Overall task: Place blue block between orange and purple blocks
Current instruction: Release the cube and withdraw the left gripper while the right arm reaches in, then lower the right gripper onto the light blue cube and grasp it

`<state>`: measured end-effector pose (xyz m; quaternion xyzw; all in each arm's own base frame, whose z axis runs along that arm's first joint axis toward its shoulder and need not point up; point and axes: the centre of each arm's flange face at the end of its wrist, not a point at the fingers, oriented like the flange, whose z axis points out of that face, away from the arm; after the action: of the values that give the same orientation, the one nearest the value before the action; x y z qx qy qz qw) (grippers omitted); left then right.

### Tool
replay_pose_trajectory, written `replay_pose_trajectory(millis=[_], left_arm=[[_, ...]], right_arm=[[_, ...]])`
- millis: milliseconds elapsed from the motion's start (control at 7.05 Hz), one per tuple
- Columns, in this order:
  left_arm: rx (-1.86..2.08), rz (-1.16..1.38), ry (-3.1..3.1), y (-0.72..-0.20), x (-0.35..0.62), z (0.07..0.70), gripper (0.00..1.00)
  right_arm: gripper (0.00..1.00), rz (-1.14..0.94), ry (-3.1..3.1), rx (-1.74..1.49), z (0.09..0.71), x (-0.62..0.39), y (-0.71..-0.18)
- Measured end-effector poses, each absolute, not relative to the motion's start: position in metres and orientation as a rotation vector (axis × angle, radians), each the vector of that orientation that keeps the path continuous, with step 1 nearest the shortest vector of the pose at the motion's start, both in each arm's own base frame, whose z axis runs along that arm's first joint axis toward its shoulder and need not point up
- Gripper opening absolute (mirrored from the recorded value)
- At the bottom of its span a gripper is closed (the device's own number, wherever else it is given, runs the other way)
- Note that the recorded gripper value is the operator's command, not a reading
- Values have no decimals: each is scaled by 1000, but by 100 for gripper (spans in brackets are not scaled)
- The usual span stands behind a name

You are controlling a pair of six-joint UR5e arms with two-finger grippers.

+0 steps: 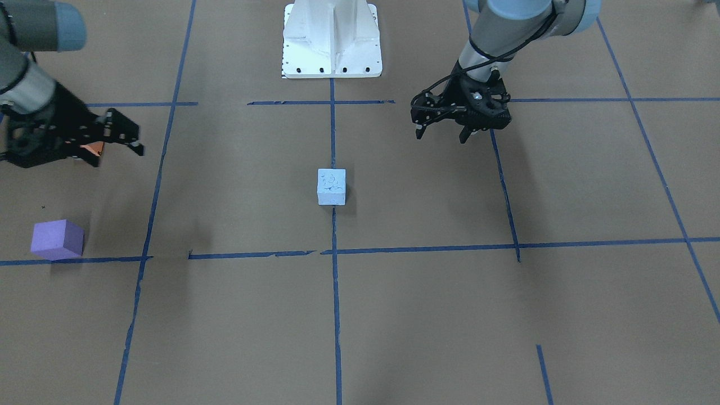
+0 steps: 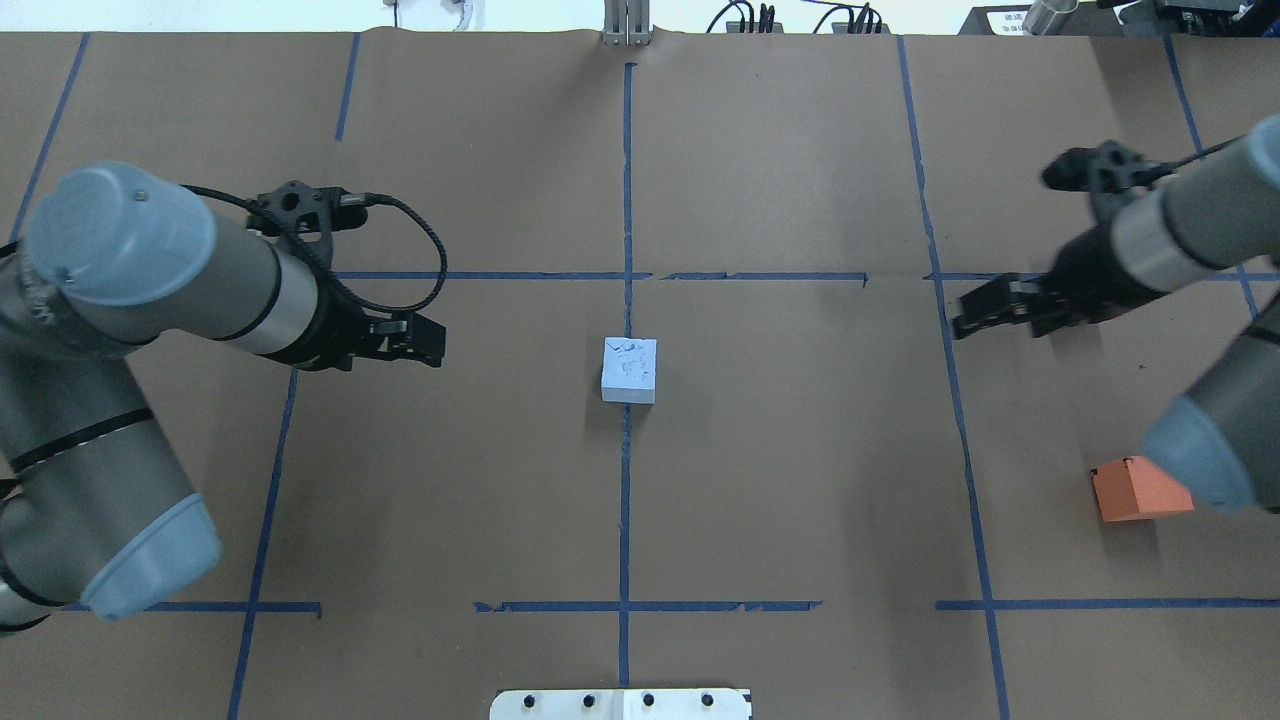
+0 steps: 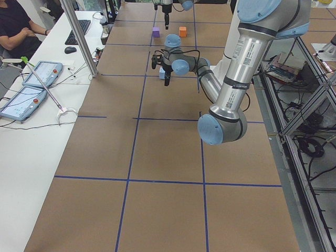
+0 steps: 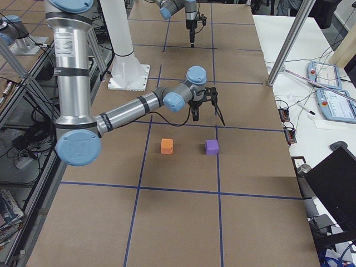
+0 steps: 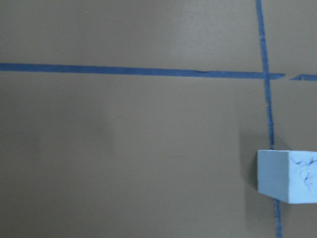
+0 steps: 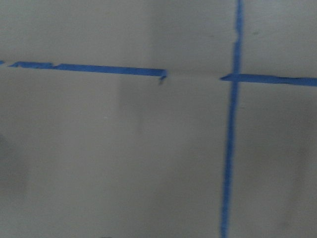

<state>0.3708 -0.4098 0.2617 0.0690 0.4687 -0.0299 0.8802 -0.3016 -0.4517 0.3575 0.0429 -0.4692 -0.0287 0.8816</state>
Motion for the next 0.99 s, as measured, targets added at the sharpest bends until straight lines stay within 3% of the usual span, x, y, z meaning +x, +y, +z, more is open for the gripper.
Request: replay_pose_trajectory(millis=[426, 993], left_arm=[[157, -71, 934, -407, 334, 291, 100], [161, -72, 918, -408, 326, 300, 100]], right_arm=[[98, 36, -931, 63, 211, -481, -448], [99, 129, -884, 133, 154, -584, -465]])
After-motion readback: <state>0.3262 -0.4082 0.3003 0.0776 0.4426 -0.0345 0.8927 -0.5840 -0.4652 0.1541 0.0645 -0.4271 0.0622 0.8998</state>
